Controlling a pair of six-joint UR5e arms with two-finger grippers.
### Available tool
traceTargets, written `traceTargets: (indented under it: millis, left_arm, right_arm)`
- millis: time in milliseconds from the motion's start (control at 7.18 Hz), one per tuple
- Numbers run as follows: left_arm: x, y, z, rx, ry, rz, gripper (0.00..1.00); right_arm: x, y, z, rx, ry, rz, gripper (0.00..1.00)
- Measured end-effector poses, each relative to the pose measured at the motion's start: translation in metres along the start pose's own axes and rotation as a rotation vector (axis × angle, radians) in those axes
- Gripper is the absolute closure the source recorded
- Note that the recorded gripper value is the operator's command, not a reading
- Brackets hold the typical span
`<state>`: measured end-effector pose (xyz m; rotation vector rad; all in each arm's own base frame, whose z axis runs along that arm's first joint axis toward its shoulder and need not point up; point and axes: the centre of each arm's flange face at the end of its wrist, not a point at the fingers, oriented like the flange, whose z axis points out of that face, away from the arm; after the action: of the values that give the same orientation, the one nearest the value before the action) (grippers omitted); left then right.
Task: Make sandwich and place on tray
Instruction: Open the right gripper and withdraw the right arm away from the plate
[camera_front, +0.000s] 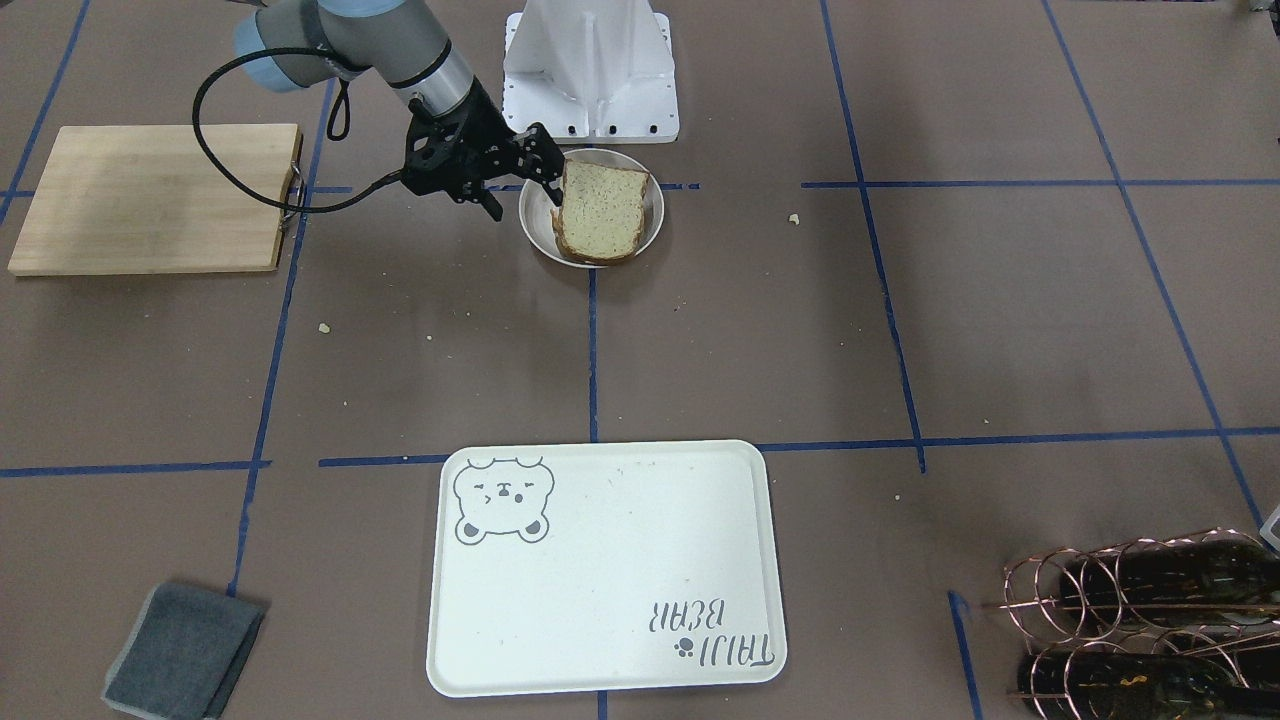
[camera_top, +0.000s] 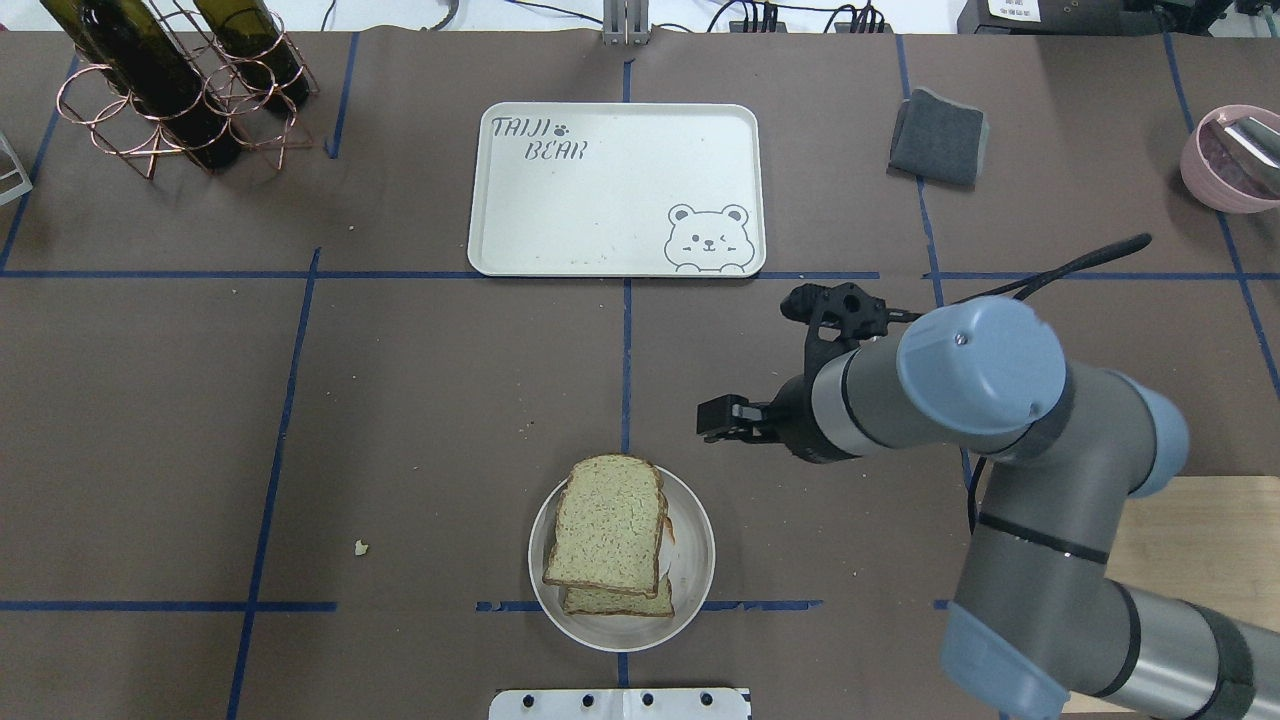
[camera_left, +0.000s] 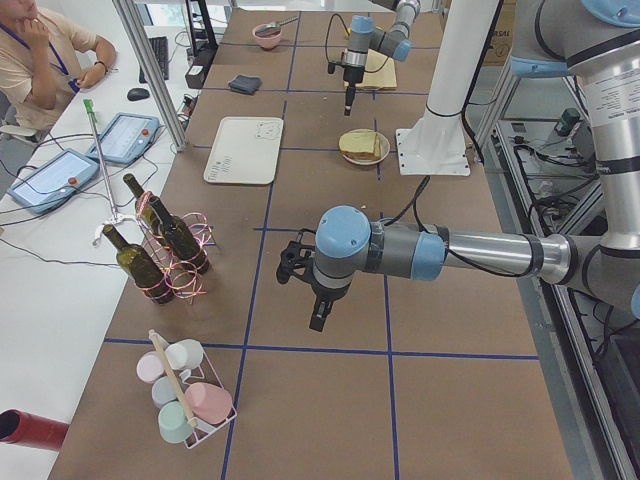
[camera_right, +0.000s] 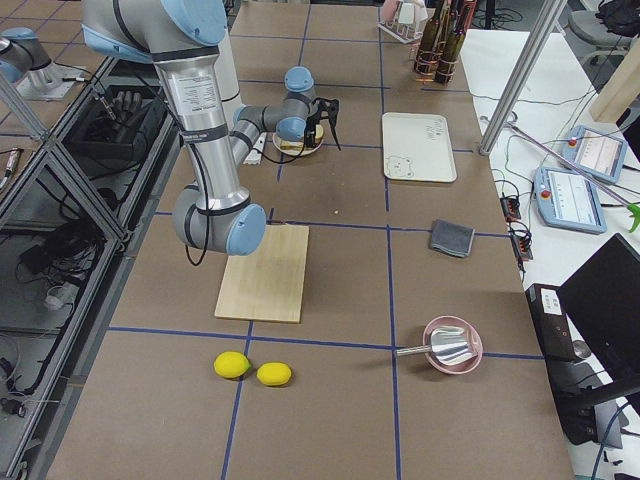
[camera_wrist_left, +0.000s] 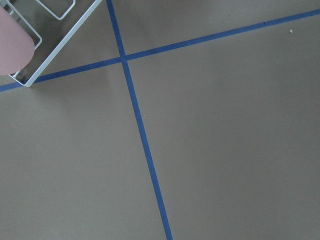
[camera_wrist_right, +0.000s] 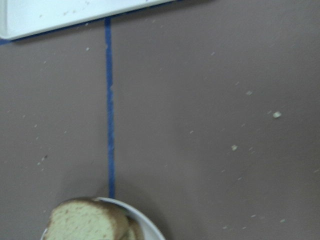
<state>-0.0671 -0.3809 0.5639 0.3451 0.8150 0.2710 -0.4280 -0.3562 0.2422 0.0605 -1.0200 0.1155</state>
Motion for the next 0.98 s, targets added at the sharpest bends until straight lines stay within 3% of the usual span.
traceTargets:
  millis: [279,557,697,975]
  left_arm:
    - [0.016,-0.042,-0.02,0.138,-0.024,0.155,0.0]
    - [0.035,-0.081,-0.03,0.281,-0.024,0.323,0.0]
    - [0.054,-0.098,-0.023,0.301,0.023,0.327,0.0]
    - [0.14,-0.136,0.003,0.281,0.175,0.25,0.0]
  right_arm:
    - [0.061,-0.061,-0.036,-0.008,0.127,-0.068,0.0]
    - [0.169,-0.107,-0.072,-0.016,0.225,-0.188,0.0]
    - [0.23,-0.121,-0.097,-0.031,0.254,-0.233,0.0]
    - [0.35,-0.124,-0.149,-0.063,0.286,-0.296,0.0]
